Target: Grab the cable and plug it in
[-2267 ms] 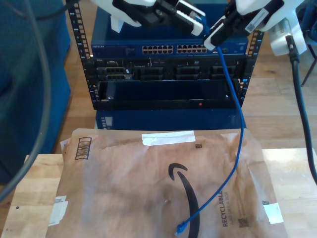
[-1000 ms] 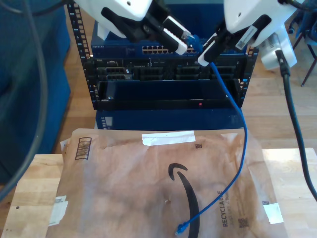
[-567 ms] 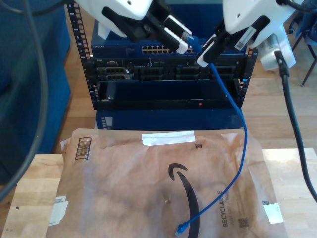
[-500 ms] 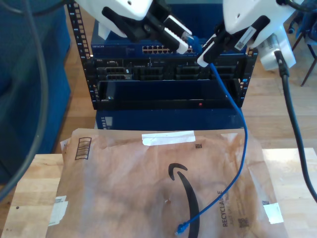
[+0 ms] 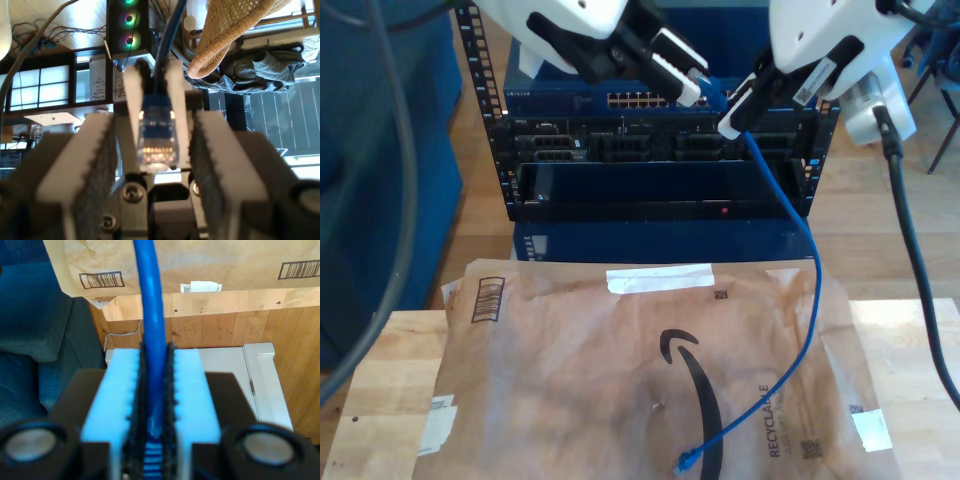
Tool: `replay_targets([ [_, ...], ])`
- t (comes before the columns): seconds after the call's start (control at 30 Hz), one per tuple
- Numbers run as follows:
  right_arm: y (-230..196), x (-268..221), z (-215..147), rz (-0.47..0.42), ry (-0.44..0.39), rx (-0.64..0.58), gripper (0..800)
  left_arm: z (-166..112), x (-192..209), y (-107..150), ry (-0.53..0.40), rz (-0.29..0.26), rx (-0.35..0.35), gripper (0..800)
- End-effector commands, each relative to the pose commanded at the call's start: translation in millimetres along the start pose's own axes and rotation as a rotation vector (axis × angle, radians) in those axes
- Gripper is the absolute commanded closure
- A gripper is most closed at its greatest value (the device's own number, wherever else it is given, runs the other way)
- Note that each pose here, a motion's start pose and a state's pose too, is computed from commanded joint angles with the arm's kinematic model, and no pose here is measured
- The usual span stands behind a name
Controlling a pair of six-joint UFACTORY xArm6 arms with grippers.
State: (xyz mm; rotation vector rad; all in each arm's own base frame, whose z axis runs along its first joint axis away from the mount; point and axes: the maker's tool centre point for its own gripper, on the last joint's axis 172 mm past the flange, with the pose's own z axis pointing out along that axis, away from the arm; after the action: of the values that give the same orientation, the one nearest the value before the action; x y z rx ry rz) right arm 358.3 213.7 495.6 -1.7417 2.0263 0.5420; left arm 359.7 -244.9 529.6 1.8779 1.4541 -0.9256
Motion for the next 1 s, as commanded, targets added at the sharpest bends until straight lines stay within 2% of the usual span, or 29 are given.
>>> replay_targets([
  [0.7,-0.5,-0.5,1.4,-0.001,0.0,-0.004,798,4.3,1.9,0.7,-0.004,-0.004,0.009,610],
  [0.8,-0.2,-0.3,1.5,-0.001,0.0,-0.005,798,4.6,2.3,0.6,-0.004,-0.006,0.01,661],
  [0.87,1.4,0.3,2.0,-0.001,0.003,-0.011,797,4.6,2.3,0.6,-0.004,-0.002,0.01,746],
  [0.93,1.0,0.2,1.9,-0.001,0.002,-0.009,794,4.4,2.3,1.5,-0.004,0.001,0.007,793],
  [0.97,0.7,0.2,1.6,0.0,0.001,-0.009,718,4.6,2.8,1.8,-0.004,-0.002,0.006,799],
  [1.0,1.7,-0.4,2.0,-0.003,0.0,-0.012,563,4.6,2.8,1.8,-0.004,-0.002,0.006,799],
])
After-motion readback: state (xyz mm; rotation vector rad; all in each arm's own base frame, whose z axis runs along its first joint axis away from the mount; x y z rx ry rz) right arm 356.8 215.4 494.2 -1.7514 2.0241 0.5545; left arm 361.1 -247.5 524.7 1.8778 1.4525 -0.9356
